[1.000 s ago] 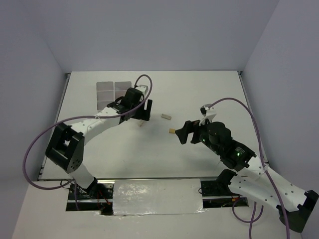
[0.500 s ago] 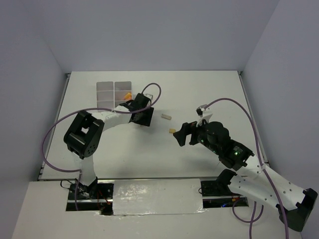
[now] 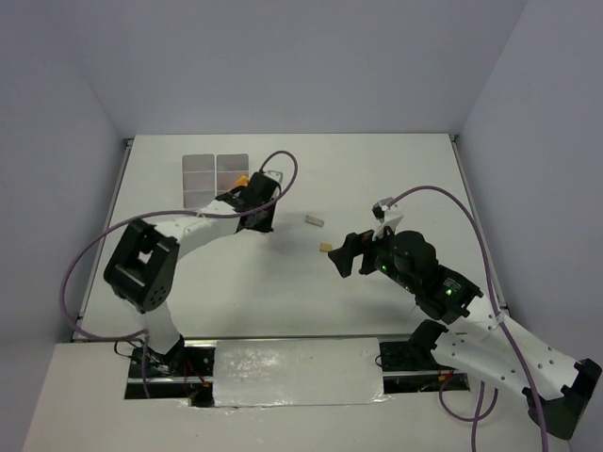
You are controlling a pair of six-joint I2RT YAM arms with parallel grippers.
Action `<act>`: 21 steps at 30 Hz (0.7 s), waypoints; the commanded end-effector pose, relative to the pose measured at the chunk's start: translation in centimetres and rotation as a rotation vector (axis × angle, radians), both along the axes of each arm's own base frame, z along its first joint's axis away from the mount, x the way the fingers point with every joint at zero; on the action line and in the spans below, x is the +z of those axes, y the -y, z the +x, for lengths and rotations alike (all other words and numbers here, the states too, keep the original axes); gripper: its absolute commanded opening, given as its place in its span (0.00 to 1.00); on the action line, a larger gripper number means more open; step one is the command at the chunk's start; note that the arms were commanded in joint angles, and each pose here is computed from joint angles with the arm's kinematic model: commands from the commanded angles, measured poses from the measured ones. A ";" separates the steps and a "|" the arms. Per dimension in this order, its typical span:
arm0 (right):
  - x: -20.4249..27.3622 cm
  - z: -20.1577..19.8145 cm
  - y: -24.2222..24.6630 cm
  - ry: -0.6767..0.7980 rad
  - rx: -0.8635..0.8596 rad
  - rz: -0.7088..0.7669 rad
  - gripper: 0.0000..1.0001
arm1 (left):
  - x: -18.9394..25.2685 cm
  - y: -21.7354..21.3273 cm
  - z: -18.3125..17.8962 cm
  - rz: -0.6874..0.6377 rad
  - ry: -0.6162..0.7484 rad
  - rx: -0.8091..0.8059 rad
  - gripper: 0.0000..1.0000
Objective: Sort the stationery into containers
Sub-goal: Pick up the stationery from the center of the board, then place the stationery in the storage box.
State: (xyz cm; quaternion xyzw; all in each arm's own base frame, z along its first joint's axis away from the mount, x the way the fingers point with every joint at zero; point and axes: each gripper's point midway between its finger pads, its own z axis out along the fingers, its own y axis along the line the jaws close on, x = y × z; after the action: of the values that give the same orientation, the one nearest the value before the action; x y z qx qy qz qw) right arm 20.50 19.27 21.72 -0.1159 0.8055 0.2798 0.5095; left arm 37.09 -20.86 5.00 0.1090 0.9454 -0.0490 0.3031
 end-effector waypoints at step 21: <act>1.6 0.4 -0.4 0.048 0.020 0.016 1.00 | 16.6 -17.7 7.4 -0.511 0.326 1.331 0.00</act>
State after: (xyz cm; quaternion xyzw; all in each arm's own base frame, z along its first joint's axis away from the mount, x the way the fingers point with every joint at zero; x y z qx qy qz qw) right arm 20.60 19.49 21.27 -0.1255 0.8087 0.2752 0.5046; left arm 43.88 -3.94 21.48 -0.4775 0.7675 -0.0460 0.4253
